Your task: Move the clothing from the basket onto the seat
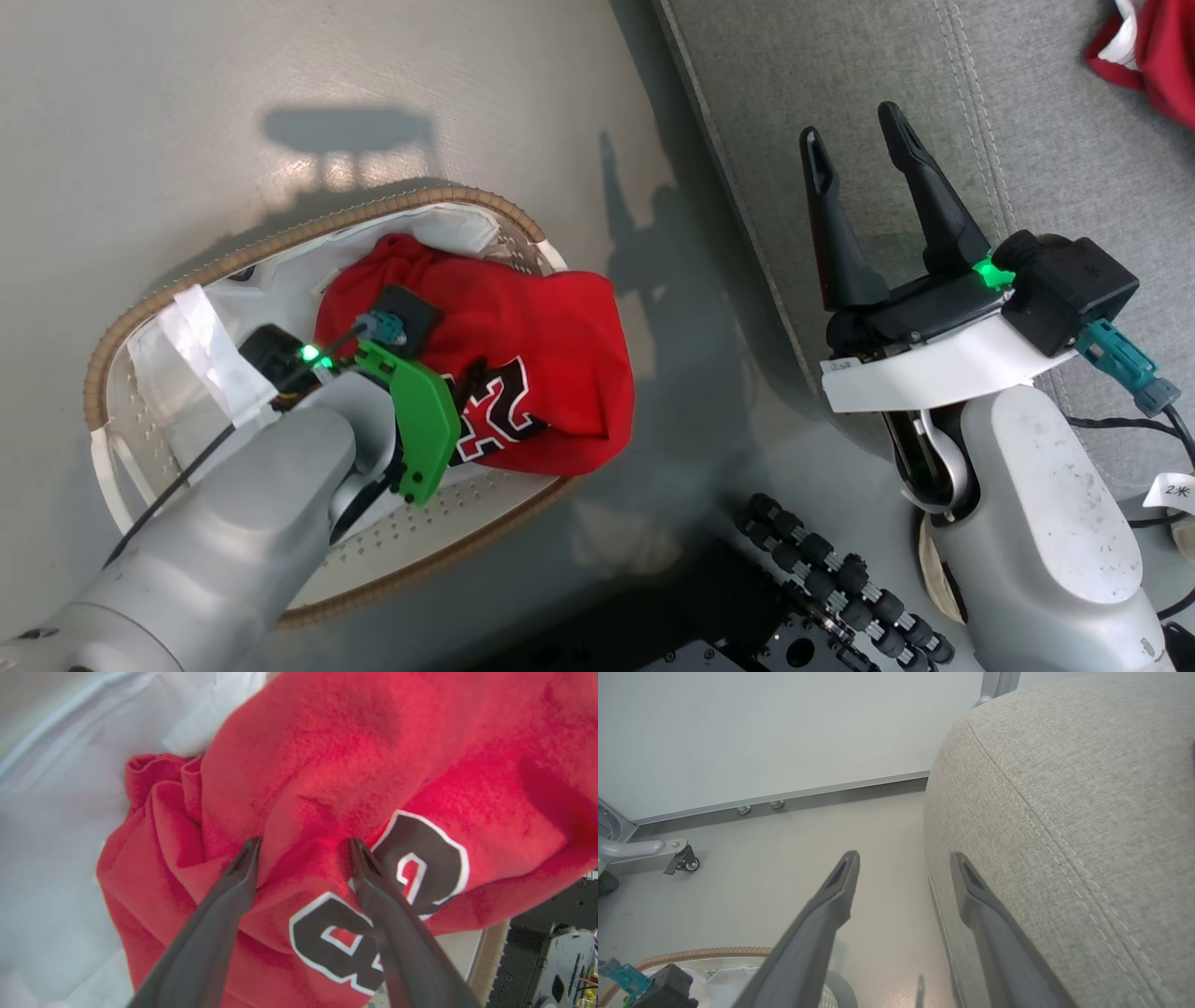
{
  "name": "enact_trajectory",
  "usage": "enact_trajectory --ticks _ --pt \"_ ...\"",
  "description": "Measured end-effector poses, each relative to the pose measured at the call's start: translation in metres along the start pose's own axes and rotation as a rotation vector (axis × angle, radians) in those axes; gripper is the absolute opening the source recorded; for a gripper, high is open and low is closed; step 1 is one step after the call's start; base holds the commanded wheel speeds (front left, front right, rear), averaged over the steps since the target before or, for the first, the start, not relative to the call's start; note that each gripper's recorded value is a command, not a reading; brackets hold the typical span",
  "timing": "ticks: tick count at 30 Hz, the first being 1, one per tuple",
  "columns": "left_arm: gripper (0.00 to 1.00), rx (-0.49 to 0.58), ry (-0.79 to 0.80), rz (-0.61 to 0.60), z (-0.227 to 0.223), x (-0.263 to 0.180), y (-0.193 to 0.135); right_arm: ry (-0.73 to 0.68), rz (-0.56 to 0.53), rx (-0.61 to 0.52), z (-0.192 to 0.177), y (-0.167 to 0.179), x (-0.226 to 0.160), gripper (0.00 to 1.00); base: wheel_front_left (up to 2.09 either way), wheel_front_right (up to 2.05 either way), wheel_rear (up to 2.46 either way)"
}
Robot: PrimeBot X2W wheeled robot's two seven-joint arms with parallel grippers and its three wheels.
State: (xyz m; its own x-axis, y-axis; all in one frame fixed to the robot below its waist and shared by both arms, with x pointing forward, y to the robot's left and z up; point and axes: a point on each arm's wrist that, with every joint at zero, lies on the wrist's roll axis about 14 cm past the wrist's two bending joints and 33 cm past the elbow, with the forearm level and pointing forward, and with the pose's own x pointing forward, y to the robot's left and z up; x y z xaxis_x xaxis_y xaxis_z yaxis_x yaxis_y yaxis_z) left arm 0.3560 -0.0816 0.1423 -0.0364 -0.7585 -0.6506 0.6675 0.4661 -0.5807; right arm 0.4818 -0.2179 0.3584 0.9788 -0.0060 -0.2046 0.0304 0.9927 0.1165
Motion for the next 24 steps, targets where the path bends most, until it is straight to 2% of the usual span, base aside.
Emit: enact_trajectory --ticks 1,11,19,24 --pt "0.00 0.000 0.007 -0.004 -0.002 -0.001 -0.002 -0.002 0.000 0.000 0.001 0.000 0.000 1.00 0.00 0.00 0.00" --pt "0.00 -0.004 -0.040 -0.031 0.001 -0.014 -0.026 -0.051 -0.006 0.005 0.023 -0.001 -0.003 1.00 0.00 0.00 0.00" --pt "0.00 -0.077 -0.270 0.004 0.042 -0.044 -0.046 -0.119 -0.007 0.014 0.055 0.001 -0.014 1.00 0.00 0.00 0.00" --pt "0.00 -0.104 -0.331 0.038 0.055 -0.066 -0.053 -0.138 -0.003 0.013 0.066 0.006 -0.025 1.00 0.00 0.00 0.00"
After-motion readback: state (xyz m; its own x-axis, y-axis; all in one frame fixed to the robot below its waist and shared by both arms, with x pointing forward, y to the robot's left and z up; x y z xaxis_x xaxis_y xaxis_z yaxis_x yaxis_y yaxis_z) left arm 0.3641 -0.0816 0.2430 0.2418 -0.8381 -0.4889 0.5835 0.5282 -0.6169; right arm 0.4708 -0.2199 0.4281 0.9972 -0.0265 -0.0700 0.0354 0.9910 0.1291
